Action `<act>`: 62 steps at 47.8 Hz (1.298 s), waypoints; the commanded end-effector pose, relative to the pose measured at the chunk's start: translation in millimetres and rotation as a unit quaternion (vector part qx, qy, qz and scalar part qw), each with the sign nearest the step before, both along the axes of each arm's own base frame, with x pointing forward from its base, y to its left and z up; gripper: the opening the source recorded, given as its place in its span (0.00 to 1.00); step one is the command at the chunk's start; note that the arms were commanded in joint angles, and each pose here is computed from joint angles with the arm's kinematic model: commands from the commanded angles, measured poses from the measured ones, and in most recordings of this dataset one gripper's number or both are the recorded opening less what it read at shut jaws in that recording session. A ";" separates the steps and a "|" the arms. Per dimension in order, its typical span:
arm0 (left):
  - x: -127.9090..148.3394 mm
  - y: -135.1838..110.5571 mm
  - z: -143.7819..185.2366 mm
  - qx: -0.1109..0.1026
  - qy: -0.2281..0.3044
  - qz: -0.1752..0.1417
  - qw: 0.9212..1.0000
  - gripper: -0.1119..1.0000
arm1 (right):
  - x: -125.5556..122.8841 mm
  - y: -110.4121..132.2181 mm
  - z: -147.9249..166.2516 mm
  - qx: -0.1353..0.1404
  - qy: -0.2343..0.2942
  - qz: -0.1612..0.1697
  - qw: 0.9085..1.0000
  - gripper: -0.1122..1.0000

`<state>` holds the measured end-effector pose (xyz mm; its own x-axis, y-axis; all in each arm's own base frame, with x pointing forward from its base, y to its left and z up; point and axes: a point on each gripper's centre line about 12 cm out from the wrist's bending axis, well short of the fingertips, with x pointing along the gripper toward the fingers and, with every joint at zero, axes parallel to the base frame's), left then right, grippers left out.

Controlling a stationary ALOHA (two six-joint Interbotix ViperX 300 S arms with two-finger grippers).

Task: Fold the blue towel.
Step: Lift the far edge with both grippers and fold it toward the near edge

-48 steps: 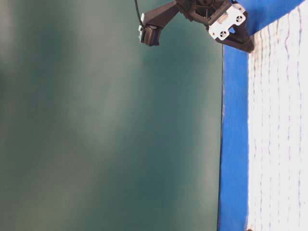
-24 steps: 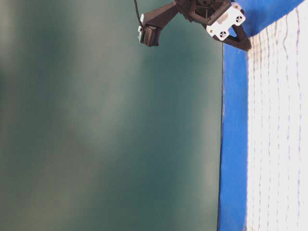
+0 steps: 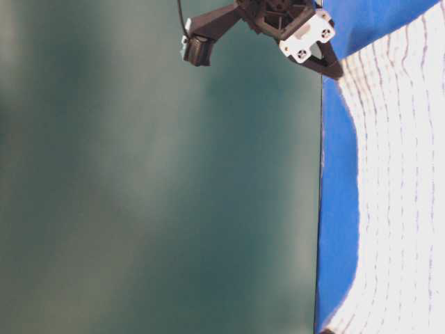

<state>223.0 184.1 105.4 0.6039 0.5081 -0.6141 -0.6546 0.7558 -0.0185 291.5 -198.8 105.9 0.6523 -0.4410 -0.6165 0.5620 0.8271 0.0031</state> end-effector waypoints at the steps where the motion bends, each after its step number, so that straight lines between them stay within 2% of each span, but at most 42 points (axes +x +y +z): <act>1: 4.3 2.8 11.5 0.015 -0.016 -0.002 1.000 0.14 | 4.3 -5.6 17.5 -0.017 -0.025 -0.003 1.000 0.15; 16: 4.7 -10.1 11.5 0.005 -0.007 -0.019 1.000 0.14 | 2.9 -0.6 23.4 -0.018 -0.030 0.000 0.999 0.15; 27: 1.5 -34.8 29.1 0.024 -0.031 -0.053 0.998 0.14 | -2.8 23.9 46.2 -0.032 -0.055 0.025 0.998 0.15; 35: -3.4 -55.0 39.0 0.037 -0.049 -0.082 0.995 0.14 | -7.9 49.4 58.7 -0.040 -0.071 0.055 0.995 0.15; 42: -8.6 -77.5 43.4 0.042 -0.063 -0.116 0.990 0.14 | -12.9 71.7 60.4 -0.040 -0.074 0.084 0.993 0.15; 52: -18.2 -110.8 49.4 0.049 -0.089 -0.173 0.980 0.14 | -17.7 106.4 53.6 -0.022 -0.059 0.131 0.989 0.15; 62: -22.0 -139.7 52.3 0.038 -0.098 -0.230 0.968 0.14 | -14.1 139.2 47.8 -0.001 -0.040 0.180 0.983 0.15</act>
